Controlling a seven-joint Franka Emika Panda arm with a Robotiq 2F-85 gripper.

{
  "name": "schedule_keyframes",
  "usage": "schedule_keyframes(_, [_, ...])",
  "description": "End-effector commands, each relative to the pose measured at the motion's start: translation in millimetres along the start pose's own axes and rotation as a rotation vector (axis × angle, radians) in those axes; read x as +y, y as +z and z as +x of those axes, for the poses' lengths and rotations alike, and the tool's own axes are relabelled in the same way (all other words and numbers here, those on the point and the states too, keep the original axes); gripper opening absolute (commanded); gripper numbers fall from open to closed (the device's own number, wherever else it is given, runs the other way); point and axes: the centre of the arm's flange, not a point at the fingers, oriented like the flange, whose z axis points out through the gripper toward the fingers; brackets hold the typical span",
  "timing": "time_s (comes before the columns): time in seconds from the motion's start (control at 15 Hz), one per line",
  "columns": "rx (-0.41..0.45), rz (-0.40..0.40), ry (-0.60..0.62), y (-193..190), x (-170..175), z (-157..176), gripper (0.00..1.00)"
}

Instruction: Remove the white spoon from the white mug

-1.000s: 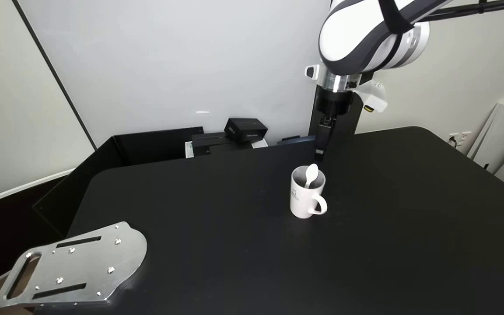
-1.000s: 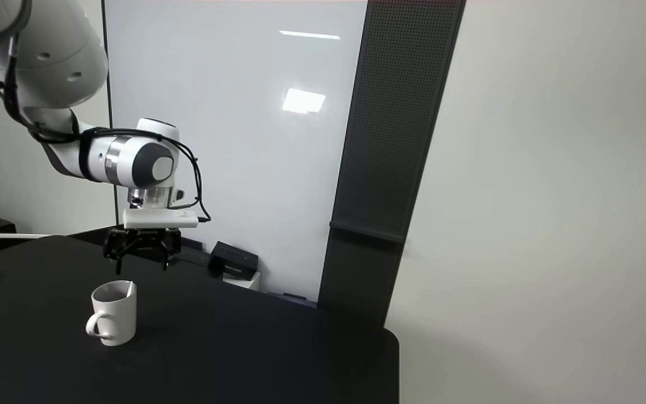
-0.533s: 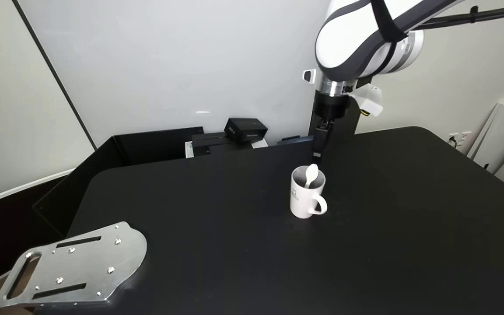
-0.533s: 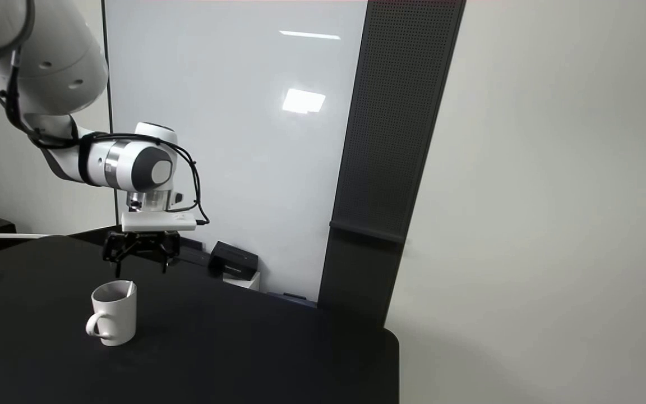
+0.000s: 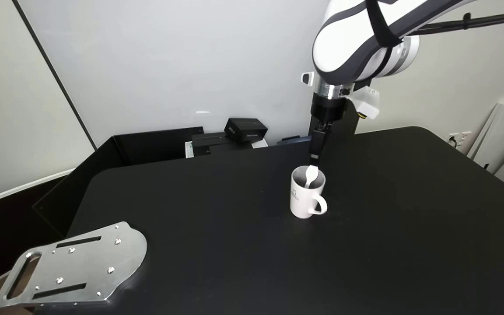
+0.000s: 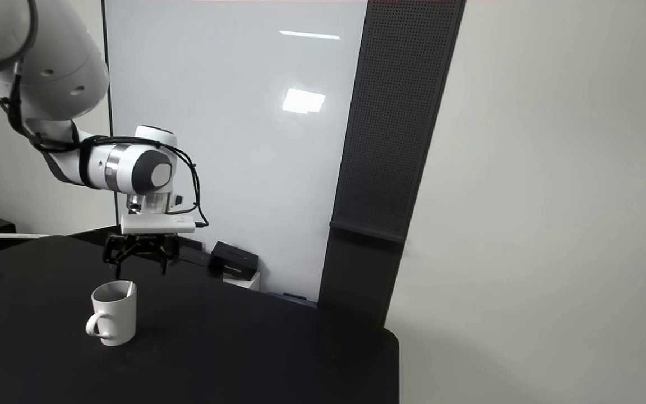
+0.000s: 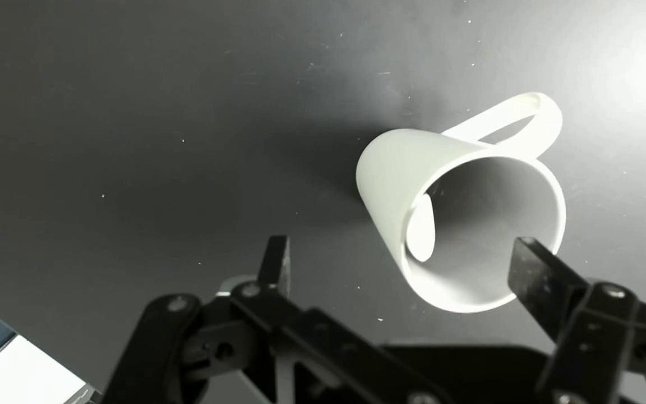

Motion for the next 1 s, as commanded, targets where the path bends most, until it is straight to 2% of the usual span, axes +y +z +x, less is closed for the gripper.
schedule_keyframes(0.0, [-0.012,-0.018,0.027,1,6,11,1.0])
schedule_keyframes(0.13, [-0.014,-0.016,0.028,3,6,11,1.0])
schedule_keyframes(0.2, [-0.015,-0.015,0.025,5,6,11,0.75])
schedule_keyframes(0.27, [-0.016,-0.015,0.025,6,6,11,0.74])
schedule_keyframes(0.33, [-0.017,-0.015,0.025,7,6,12,0.68])
schedule_keyframes(0.53, [-0.02,-0.017,0.025,8,6,12,0.45])
schedule_keyframes(0.93, [-0.031,-0.017,0.022,13,6,15,0.05])
